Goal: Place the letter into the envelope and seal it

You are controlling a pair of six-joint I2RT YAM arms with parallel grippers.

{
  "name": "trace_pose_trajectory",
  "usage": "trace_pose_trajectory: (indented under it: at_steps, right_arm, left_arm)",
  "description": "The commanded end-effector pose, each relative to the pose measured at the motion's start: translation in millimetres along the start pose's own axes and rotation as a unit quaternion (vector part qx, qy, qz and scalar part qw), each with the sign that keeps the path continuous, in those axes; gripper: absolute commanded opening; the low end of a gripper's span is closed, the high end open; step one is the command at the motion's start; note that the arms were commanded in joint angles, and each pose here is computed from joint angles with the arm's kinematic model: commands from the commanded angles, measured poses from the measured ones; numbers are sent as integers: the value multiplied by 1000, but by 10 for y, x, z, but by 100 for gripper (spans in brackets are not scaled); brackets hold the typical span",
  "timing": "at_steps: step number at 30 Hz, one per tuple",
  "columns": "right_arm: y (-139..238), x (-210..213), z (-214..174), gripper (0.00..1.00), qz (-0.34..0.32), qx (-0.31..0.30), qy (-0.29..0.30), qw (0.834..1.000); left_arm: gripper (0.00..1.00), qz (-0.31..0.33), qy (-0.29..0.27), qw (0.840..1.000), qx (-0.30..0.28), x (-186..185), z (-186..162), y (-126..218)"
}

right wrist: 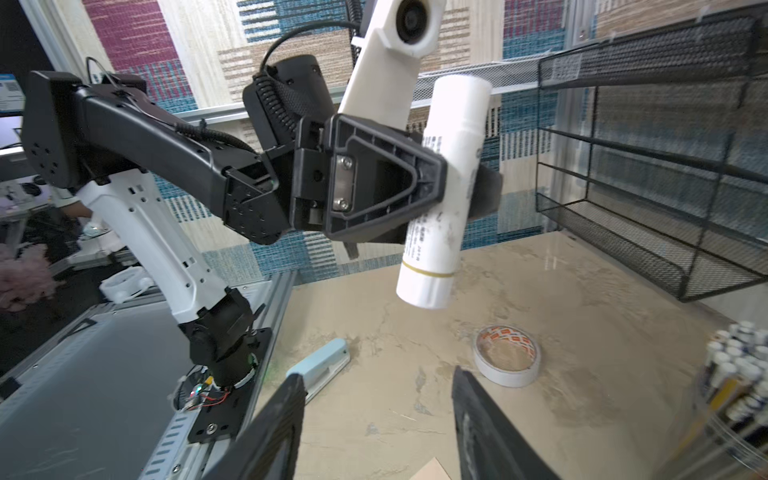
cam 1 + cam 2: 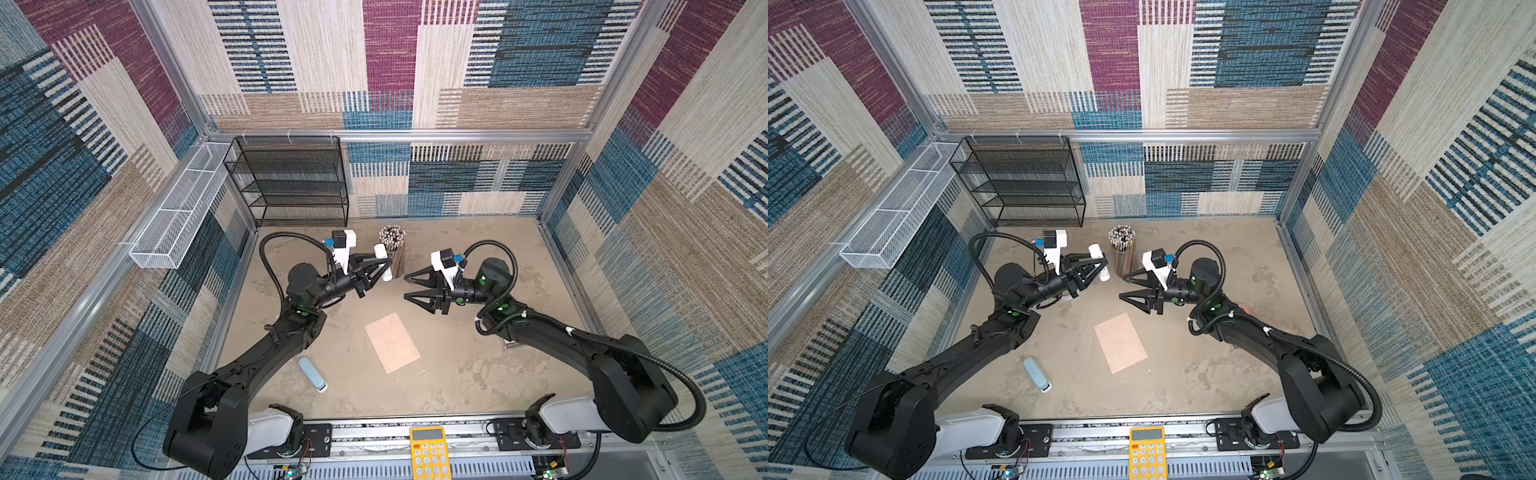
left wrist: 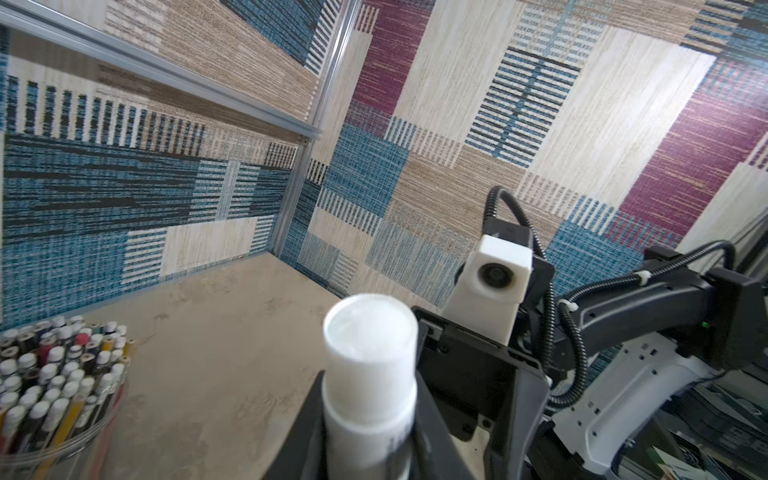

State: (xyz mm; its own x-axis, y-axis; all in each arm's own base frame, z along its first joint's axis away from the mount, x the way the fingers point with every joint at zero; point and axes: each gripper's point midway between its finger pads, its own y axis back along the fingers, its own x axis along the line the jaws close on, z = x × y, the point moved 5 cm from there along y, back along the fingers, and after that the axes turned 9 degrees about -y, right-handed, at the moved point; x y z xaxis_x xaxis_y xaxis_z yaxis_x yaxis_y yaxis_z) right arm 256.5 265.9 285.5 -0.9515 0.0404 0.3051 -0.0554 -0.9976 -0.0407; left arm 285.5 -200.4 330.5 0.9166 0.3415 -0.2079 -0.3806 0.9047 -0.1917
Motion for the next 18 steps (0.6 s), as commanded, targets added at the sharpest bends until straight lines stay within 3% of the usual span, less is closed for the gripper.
trace_pose_trajectory:
  at_steps: [1, 18]
  right_arm:
    - [-46, 76, 69, 63, 59, -1, -3, 998]
    - [-197, -53, 129, 59, 106, 5, -19, 994]
  left_arm:
    - [0, -42, -22, 999, -24, -121, 105, 7]
    - [0, -61, 6, 997, -37, -40, 19, -51]
